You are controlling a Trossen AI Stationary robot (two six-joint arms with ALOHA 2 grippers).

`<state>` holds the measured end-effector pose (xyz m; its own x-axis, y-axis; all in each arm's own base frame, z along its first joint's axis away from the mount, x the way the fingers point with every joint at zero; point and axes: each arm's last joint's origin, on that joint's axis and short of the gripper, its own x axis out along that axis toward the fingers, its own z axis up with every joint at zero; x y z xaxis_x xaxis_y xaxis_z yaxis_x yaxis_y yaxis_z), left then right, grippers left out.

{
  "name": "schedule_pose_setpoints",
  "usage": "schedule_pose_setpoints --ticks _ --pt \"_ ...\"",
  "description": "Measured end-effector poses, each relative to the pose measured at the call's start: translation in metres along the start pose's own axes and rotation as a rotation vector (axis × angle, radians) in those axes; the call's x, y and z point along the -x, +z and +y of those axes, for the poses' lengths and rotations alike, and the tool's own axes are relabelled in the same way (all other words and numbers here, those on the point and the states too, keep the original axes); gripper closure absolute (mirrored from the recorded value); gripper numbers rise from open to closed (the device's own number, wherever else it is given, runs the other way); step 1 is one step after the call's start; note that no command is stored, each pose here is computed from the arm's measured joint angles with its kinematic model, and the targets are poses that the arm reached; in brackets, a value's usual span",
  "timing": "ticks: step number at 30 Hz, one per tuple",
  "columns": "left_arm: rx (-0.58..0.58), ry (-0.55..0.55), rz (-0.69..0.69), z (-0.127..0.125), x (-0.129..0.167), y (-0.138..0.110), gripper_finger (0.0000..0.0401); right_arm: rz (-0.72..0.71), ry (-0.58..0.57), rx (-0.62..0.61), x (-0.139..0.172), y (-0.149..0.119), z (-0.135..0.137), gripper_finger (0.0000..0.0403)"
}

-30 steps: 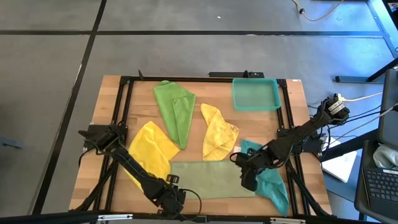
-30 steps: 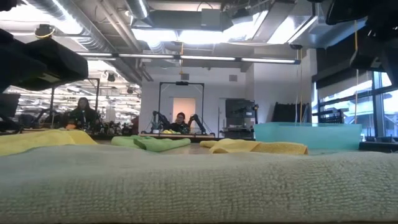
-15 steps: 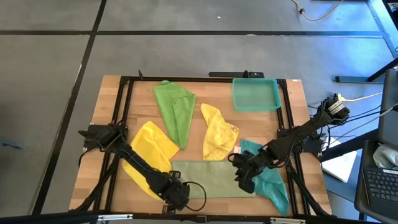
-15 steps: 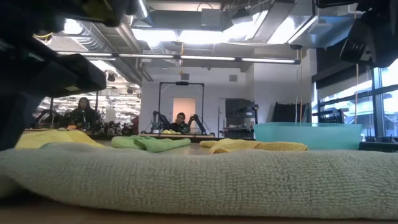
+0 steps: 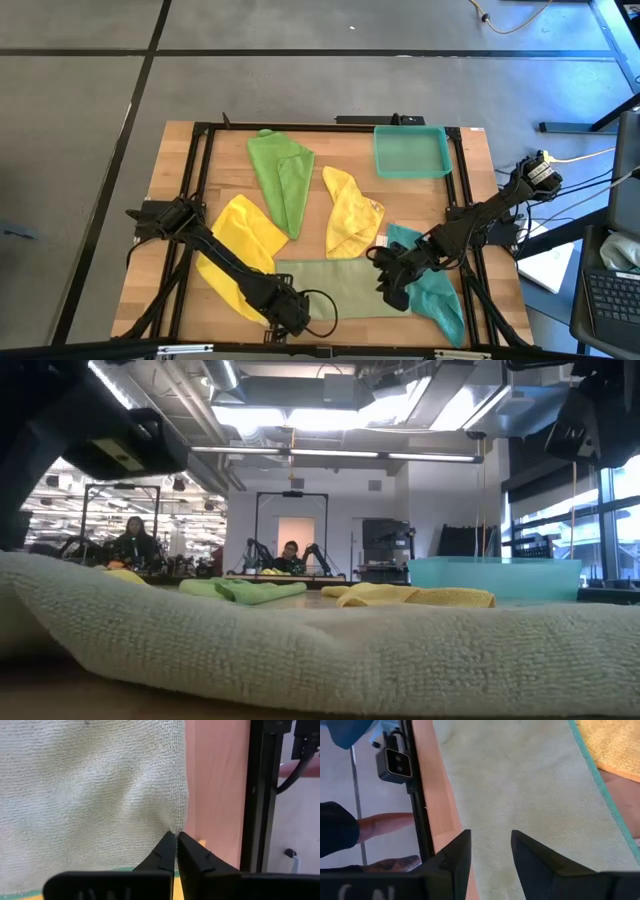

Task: Fold microfiber towels
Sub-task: Fold the light green microfiber cloth

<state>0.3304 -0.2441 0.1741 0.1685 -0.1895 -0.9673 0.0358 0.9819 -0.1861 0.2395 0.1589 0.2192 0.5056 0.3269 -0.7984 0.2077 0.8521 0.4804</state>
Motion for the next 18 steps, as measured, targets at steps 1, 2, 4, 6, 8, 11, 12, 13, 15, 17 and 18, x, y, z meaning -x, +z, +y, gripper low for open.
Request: schedule_pose_setpoints --ticks 1,2,4,6,8,11,12,13,15,17,18 --pt "0.001 0.002 0.002 0.0 0.001 0.0 0.0399 -0.005 0.006 0.002 0.0 0.0 0.001 0.026" --pt "0.001 0.001 0.003 0.0 0.002 0.001 0.0399 -0.013 0.013 0.009 0.0 0.001 0.001 0.026" --pt "0.003 -0.009 0.005 0.0 0.004 0.003 0.04 -0.036 0.044 0.027 0.0 0.003 0.004 0.026" --pt "0.008 -0.019 0.01 0.001 0.005 0.004 0.04 -0.077 0.072 0.047 0.001 0.006 0.008 0.026" --pt "0.017 -0.028 0.019 0.003 0.006 0.006 0.04 -0.14 0.101 0.052 0.001 0.011 0.012 0.026" --pt "0.032 -0.035 0.049 0.011 0.011 0.011 0.0401 -0.233 0.137 0.052 -0.001 0.017 0.018 0.026" --pt "0.026 -0.034 0.057 0.014 0.014 0.014 0.0401 -0.247 0.145 0.054 -0.004 0.018 0.019 0.026" --pt "0.017 -0.034 0.063 0.017 0.017 0.017 0.0401 -0.257 0.156 0.053 -0.007 0.019 0.021 0.026" --pt "-0.005 -0.03 0.065 0.025 0.025 0.025 0.0401 -0.259 0.165 0.042 -0.014 0.018 0.023 0.026" --pt "-0.028 -0.024 0.075 0.033 0.033 0.031 0.0401 -0.25 0.172 0.05 -0.021 0.014 0.026 0.026" --pt "-0.042 -0.032 0.077 0.037 0.037 0.035 0.0401 -0.245 0.176 0.055 -0.025 0.012 0.027 0.026"
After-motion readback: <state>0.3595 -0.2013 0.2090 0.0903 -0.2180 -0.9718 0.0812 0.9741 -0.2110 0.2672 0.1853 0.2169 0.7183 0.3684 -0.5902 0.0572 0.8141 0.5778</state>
